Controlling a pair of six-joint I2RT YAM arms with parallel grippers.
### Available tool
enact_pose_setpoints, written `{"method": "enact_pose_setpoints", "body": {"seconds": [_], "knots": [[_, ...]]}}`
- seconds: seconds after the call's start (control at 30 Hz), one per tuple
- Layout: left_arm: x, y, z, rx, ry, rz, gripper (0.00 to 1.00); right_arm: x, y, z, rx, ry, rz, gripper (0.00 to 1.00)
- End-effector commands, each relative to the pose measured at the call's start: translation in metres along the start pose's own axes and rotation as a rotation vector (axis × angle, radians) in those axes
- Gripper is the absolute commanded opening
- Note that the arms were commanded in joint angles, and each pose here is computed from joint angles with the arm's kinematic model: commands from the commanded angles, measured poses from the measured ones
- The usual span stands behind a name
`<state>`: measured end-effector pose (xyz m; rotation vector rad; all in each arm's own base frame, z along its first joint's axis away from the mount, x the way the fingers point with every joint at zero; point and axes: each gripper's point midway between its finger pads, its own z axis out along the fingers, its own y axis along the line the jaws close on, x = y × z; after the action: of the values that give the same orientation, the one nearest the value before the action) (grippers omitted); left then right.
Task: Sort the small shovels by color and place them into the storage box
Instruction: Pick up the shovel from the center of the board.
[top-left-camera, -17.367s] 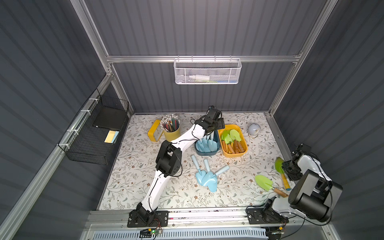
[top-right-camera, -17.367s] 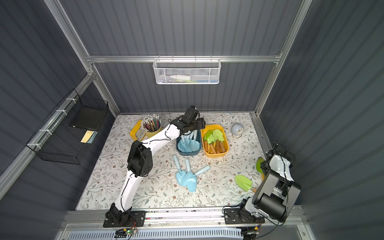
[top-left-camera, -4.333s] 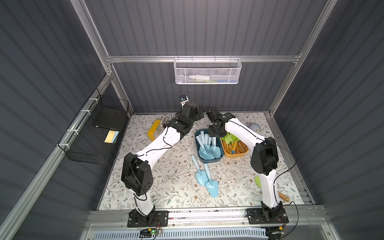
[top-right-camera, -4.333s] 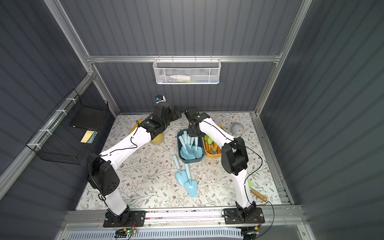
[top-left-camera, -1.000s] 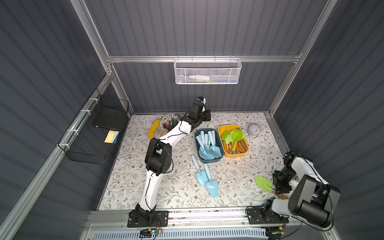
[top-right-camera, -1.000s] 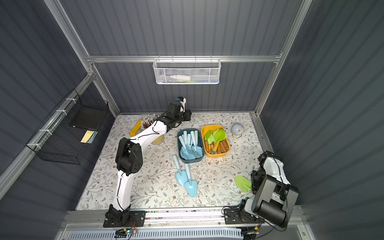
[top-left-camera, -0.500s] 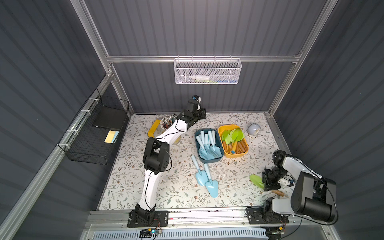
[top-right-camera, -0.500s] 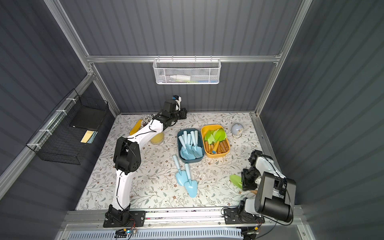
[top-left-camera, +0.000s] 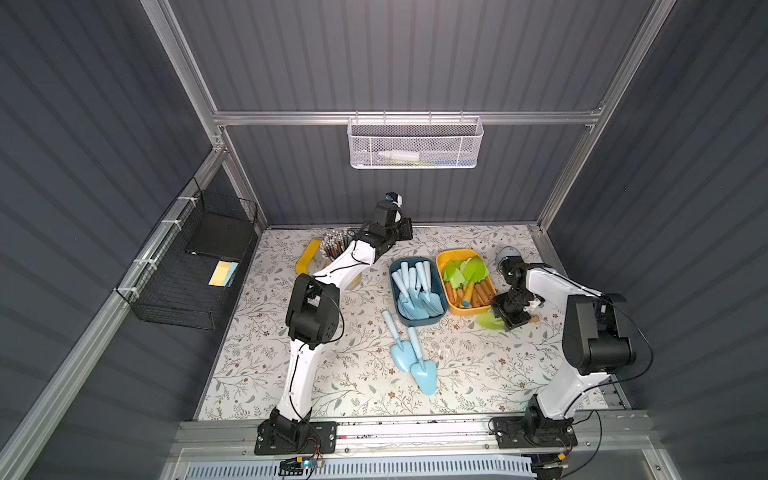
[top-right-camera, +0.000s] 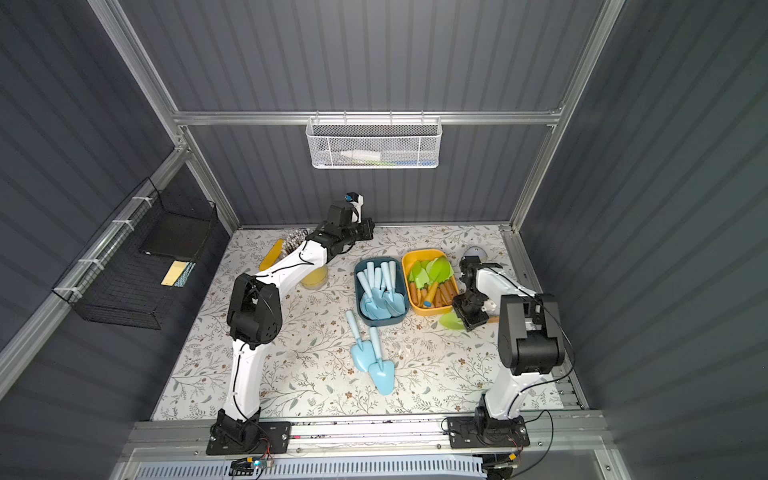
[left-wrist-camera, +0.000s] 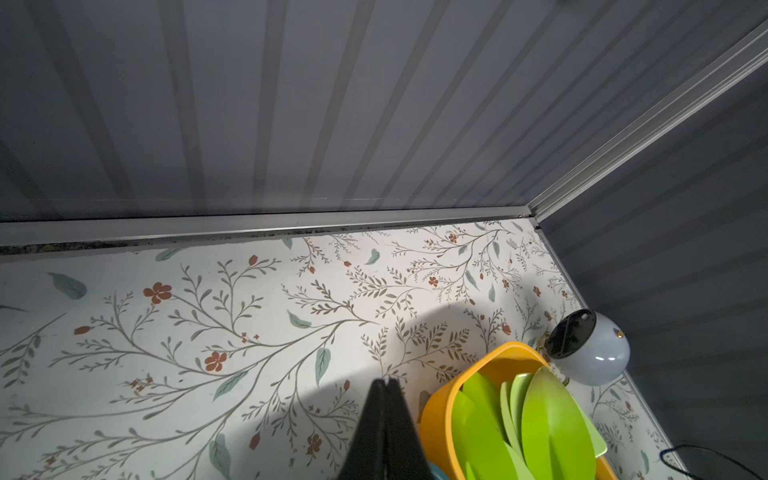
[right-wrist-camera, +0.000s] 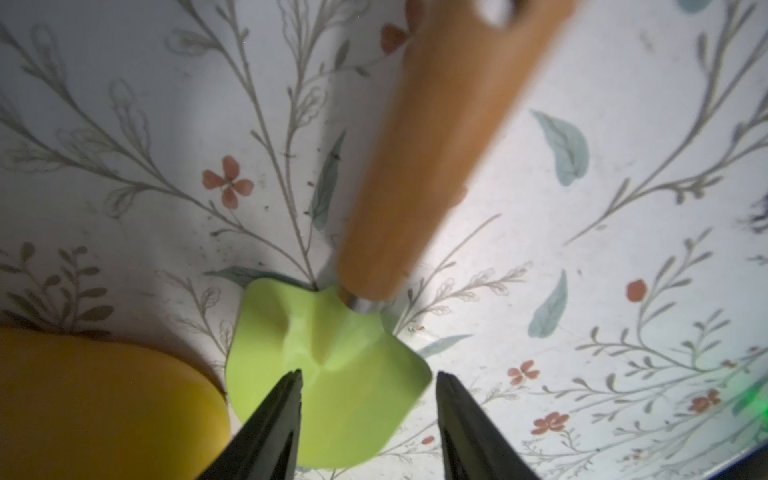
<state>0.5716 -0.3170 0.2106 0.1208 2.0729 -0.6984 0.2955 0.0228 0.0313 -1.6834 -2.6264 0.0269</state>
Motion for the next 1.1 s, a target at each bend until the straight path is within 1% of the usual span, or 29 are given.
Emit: {"method": "enact_pose_setpoints", "body": {"seconds": [0.0, 0.1, 0.27, 0.4, 0.5, 0.57, 0.67, 0.77, 0.87, 0.97, 1.07], "knots": [[-0.010, -0.007, -0.008, 0.009, -0.025, 0.026, 0.10, 0.002, -0.014, 0.002, 0.052, 0.007, -0.052, 0.58], [-0.011, -0.007, -0.008, 0.011, -0.026, 0.025, 0.12, -0.002, -0.010, -0.003, 0.030, -0.005, -0.061, 0.59], [-0.013, -0.007, -0.007, 0.009, -0.033, 0.015, 0.12, -0.016, 0.006, -0.016, -0.006, -0.033, -0.087, 0.59], [-0.018, -0.008, -0.006, 0.006, -0.050, -0.005, 0.12, -0.030, 0.019, -0.034, -0.017, -0.081, -0.126, 0.60], [-0.016, -0.007, -0.006, 0.008, -0.046, -0.013, 0.12, -0.047, 0.027, -0.051, -0.035, -0.146, -0.136, 0.60], [-0.014, -0.006, -0.005, 0.004, -0.043, -0.018, 0.12, -0.057, 0.038, -0.057, -0.068, -0.169, -0.141, 0.59], [-0.009, -0.005, -0.004, 0.002, -0.033, -0.030, 0.12, -0.065, 0.056, -0.053, -0.112, -0.148, -0.147, 0.57], [-0.006, -0.005, -0.003, 0.001, -0.027, -0.038, 0.12, -0.073, 0.065, -0.036, -0.105, -0.128, -0.161, 0.55], [-0.005, -0.004, -0.006, -0.009, -0.028, -0.048, 0.12, -0.084, 0.075, -0.019, -0.111, -0.153, -0.174, 0.53], [-0.008, -0.005, -0.009, -0.020, -0.036, -0.054, 0.11, -0.093, 0.071, -0.008, -0.089, -0.168, -0.173, 0.52], [-0.009, -0.007, -0.011, -0.027, -0.040, -0.053, 0.11, -0.086, 0.054, 0.001, -0.058, -0.160, -0.184, 0.52]]}}
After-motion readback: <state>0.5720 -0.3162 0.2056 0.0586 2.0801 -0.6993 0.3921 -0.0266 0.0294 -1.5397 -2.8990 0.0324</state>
